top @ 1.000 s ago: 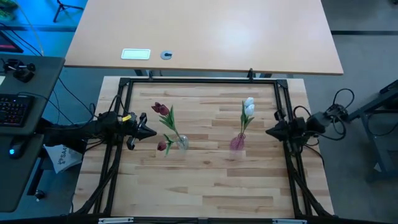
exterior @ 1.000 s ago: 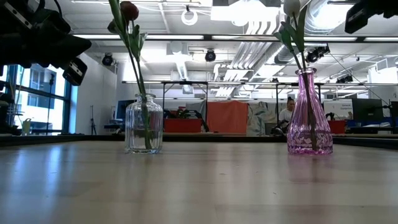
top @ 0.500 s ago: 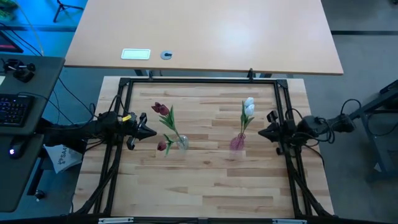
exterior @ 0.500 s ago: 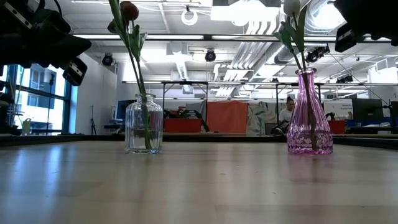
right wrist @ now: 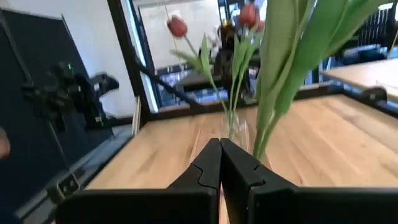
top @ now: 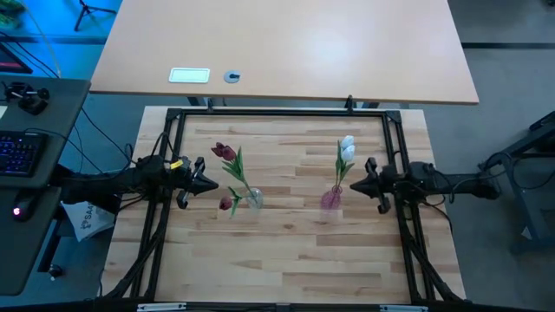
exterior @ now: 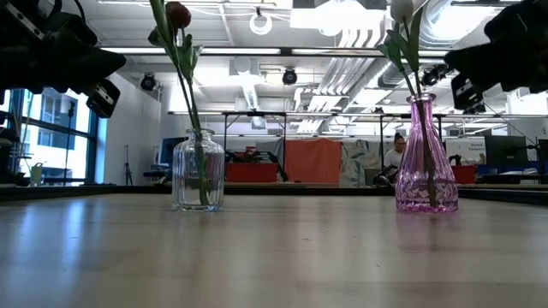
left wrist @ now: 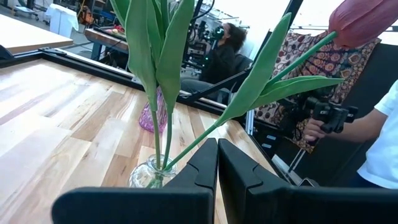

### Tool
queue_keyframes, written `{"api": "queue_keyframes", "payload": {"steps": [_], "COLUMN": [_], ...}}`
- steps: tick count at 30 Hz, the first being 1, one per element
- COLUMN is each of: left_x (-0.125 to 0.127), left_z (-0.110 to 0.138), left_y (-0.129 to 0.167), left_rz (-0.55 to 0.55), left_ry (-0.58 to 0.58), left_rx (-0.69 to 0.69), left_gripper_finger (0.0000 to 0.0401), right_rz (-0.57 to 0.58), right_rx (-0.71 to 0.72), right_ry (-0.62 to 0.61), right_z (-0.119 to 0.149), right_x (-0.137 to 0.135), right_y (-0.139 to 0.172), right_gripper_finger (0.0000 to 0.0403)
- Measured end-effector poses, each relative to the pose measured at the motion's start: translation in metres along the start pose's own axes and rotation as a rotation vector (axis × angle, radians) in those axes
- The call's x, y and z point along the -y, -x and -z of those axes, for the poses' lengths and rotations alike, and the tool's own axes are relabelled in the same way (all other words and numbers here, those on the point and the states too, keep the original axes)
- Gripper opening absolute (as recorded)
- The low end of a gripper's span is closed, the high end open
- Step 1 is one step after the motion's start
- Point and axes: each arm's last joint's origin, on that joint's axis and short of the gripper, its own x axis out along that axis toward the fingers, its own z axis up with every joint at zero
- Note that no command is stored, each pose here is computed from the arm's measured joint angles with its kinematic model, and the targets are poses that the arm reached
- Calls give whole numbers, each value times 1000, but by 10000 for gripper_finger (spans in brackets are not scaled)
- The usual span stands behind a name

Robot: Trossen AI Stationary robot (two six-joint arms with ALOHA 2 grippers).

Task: Sort flowers into vase by color
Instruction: Return to Home Position

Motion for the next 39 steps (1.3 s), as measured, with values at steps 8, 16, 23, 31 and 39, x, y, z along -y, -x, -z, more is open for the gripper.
{"api": "queue_keyframes", "payload": {"steps": [8, 16, 23, 31, 39], "left_x": [0, 0, 0, 0, 0], "left_z": [0, 0, 0, 0, 0], "left_y": [0, 0, 0, 0, 0], "left_rz": [0, 0, 0, 0, -3], "left_ry": [0, 0, 0, 0, 0], "left_rx": [0, 0, 0, 0, 1], "left_gripper_finger": [0, 0, 0, 0, 0], "right_rz": [163, 163, 160, 144, 144], "right_rx": [1, 3, 8, 4, -11], "right_ry": [23, 23, 23, 23, 23], "right_z": [2, 1, 1, 2, 3], "right_x": [5, 5, 4, 3, 4], "right_y": [0, 0, 1, 1, 0], "right_gripper_finger": [0, 0, 0, 0, 1]}}
